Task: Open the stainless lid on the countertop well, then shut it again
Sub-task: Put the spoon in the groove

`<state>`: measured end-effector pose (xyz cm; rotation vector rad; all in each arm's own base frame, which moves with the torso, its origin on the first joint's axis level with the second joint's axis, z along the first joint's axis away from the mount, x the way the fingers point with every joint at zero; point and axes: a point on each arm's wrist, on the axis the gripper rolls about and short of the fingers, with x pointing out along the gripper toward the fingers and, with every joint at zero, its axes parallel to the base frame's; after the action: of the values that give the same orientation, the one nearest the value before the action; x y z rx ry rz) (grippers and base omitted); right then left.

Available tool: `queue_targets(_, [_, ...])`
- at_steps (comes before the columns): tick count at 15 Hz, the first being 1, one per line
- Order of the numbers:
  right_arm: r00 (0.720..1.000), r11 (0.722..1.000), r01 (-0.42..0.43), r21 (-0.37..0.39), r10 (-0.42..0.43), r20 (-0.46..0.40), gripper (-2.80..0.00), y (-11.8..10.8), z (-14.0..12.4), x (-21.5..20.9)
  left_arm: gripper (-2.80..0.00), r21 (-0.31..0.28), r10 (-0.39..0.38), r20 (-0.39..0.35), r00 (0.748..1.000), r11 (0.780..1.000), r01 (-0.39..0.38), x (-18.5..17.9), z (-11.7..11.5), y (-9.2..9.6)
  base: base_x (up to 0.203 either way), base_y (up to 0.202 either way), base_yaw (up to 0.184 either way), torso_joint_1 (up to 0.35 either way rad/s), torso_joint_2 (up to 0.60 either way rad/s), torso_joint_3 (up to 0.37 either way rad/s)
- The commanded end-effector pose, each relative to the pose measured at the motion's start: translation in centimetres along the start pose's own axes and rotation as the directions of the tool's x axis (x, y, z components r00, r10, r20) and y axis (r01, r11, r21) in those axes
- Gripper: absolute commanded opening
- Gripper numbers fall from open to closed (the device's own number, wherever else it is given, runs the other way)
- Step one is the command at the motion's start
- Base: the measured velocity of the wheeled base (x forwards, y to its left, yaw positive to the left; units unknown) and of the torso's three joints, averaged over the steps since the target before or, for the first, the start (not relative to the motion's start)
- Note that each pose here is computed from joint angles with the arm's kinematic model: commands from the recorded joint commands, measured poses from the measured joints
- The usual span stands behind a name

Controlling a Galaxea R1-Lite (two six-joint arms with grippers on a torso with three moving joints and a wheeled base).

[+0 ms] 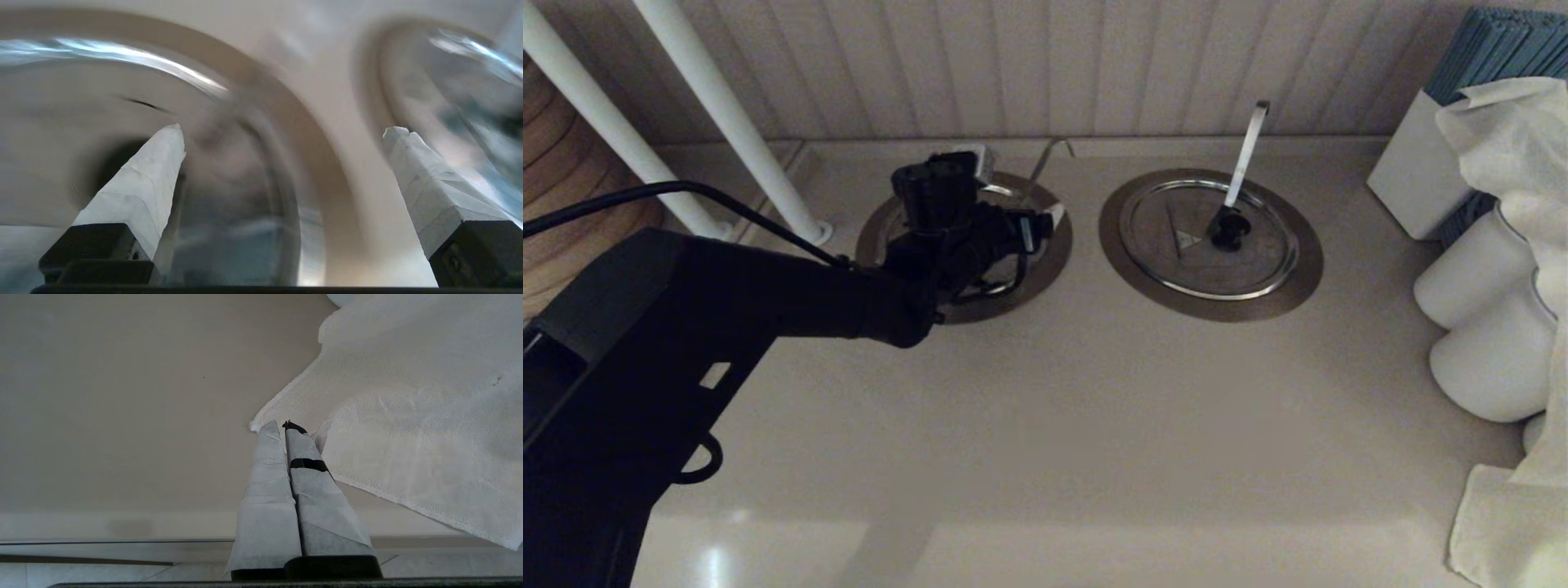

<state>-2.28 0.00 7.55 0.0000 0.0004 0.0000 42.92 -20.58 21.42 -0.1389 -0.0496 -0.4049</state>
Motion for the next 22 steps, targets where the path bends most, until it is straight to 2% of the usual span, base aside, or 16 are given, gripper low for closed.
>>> queue_targets(1, [1.000,1.000,0.000,0.000,0.000,-0.001,-2.80,0.0,0.0,0.0,0.00,0.011,0.016,-0.020,1.000,1.000,-0.015,0.9,-1.5,0.4,0.000,0.000,0.000,0.000,0.00,0.000])
queue_targets(2, [1.000,1.000,0.000,0.000,0.000,-0.001,-2.80,0.0,0.0,0.0,0.00,0.033,0.038,-0.018,0.999,0.999,-0.038,1.4,-2.0,0.6,0.000,0.000,0.000,0.000,0.00,0.000])
queue_targets(5, [1.000,1.000,0.000,0.000,0.000,-0.001,-2.80,0.0,0.0,0.0,0.00,0.052,0.100,0.012,0.995,0.994,-0.100,2.1,-2.0,1.1,0.000,0.000,0.000,0.000,0.00,0.000])
queue_targets(12, [1.000,1.000,0.000,0.000,0.000,-0.001,-2.80,0.0,0.0,0.0,0.00,0.046,0.132,0.045,0.990,0.990,-0.134,2.9,-1.9,1.4,0.000,0.000,0.000,0.000,0.00,0.000])
queue_targets(17, [1.000,1.000,0.000,0.000,0.000,-0.001,-2.80,0.0,0.0,0.0,0.00,0.030,0.146,0.095,0.985,0.988,-0.149,2.4,0.0,1.3,0.000,0.000,0.000,0.000,0.00,0.000])
queue_targets(18, [1.000,1.000,0.000,0.000,0.000,-0.001,-2.80,0.0,0.0,0.0,0.00,0.026,0.142,0.121,0.982,0.989,-0.146,2.4,0.3,1.2,0.000,0.000,0.000,0.000,0.00,0.000])
queue_targets(19, [1.000,1.000,0.000,0.000,0.000,-0.001,-2.80,0.0,0.0,0.0,0.00,0.016,0.133,0.189,0.973,0.990,-0.139,2.2,1.1,1.1,0.000,0.000,0.000,0.000,0.00,0.000])
queue_targets(22, [1.000,1.000,-0.002,0.000,0.002,-0.001,-2.80,0.0,0.0,0.0,0.00,0.015,0.132,0.197,0.971,0.990,-0.138,2.2,1.2,1.0,0.000,0.000,0.000,0.000,0.00,0.000])
